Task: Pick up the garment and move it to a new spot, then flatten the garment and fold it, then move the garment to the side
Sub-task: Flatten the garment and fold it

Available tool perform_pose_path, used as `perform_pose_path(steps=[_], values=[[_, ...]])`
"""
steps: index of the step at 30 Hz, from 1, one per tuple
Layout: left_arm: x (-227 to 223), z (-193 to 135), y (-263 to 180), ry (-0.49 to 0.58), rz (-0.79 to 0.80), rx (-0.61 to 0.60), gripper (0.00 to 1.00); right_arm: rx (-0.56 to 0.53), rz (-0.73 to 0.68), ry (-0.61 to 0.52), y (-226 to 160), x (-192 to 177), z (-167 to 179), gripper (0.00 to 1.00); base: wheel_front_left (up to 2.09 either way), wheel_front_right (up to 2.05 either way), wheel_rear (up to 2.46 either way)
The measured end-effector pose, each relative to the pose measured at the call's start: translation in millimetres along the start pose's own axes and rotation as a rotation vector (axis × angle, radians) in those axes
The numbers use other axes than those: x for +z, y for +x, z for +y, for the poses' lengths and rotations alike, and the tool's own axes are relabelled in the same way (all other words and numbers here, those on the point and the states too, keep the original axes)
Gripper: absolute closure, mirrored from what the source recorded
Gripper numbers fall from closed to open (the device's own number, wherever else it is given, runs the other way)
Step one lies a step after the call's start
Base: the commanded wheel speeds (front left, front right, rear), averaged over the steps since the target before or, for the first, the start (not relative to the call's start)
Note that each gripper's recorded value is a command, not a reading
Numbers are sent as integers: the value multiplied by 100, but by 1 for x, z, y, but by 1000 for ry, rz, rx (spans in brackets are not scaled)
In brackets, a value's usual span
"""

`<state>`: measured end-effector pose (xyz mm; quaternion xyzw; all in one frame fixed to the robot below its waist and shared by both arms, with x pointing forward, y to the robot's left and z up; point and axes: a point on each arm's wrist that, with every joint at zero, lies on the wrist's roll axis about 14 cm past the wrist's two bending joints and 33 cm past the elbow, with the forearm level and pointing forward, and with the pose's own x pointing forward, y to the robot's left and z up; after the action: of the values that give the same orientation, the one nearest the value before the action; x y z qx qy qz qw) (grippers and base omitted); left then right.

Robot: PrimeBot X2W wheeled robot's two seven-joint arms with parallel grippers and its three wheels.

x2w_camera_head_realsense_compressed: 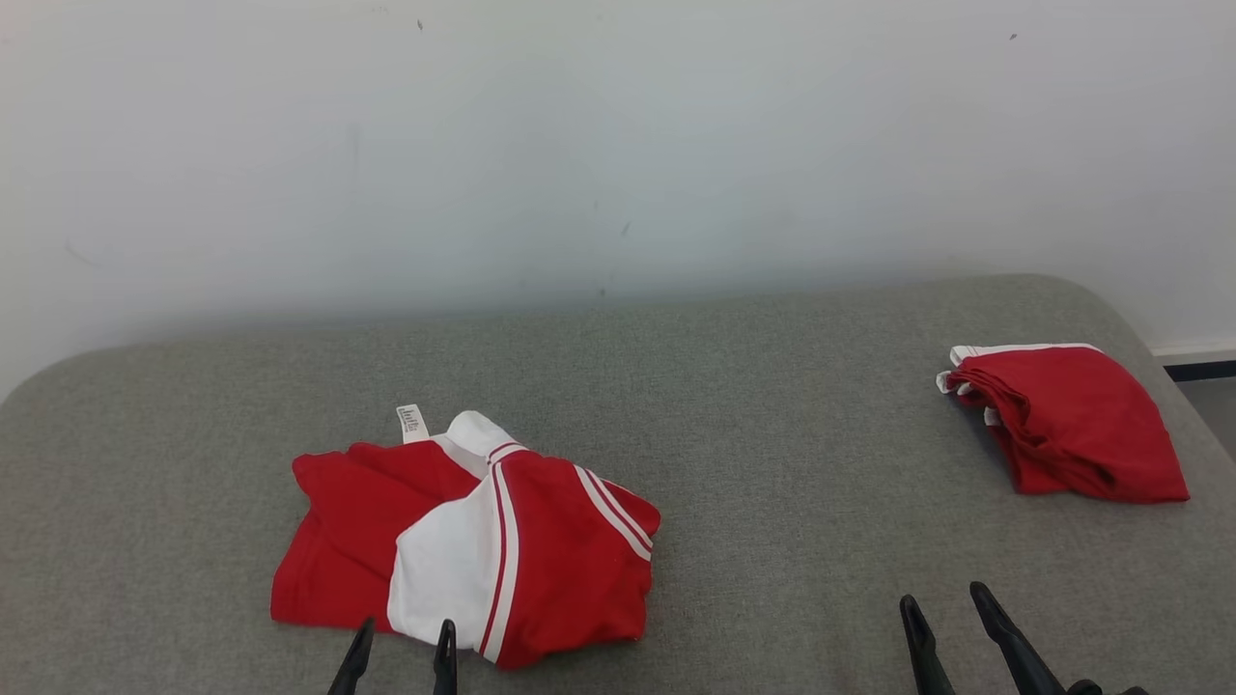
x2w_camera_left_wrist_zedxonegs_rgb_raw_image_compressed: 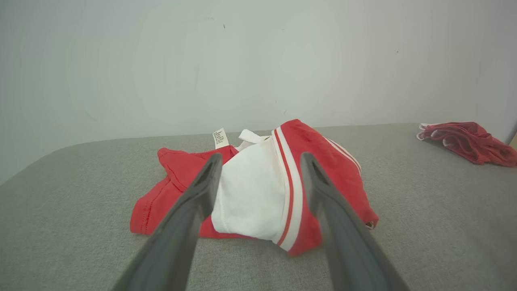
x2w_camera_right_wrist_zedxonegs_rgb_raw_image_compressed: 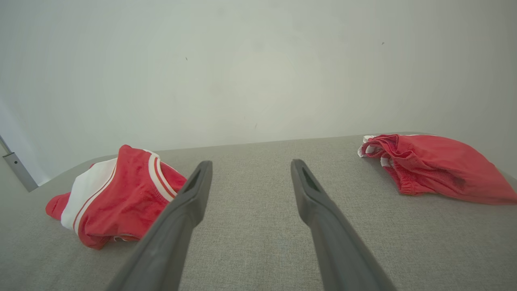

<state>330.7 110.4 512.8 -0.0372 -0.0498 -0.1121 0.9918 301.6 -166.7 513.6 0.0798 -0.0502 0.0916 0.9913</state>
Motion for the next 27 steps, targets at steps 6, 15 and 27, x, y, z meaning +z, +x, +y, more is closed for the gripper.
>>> perform_pose_path(steps=[6,15,27], values=[[-2,1,1,0,5,0,0,0,6,2,1,-2,0,0,0,0,0],[2,-24,36,-76,-9,-88,0,17,35,-2,8,-9,2,0,0,0,0],[-50,-26,117,49,184,-163,0,20,89,-26,27,-21,-12,0,0,0,0]])
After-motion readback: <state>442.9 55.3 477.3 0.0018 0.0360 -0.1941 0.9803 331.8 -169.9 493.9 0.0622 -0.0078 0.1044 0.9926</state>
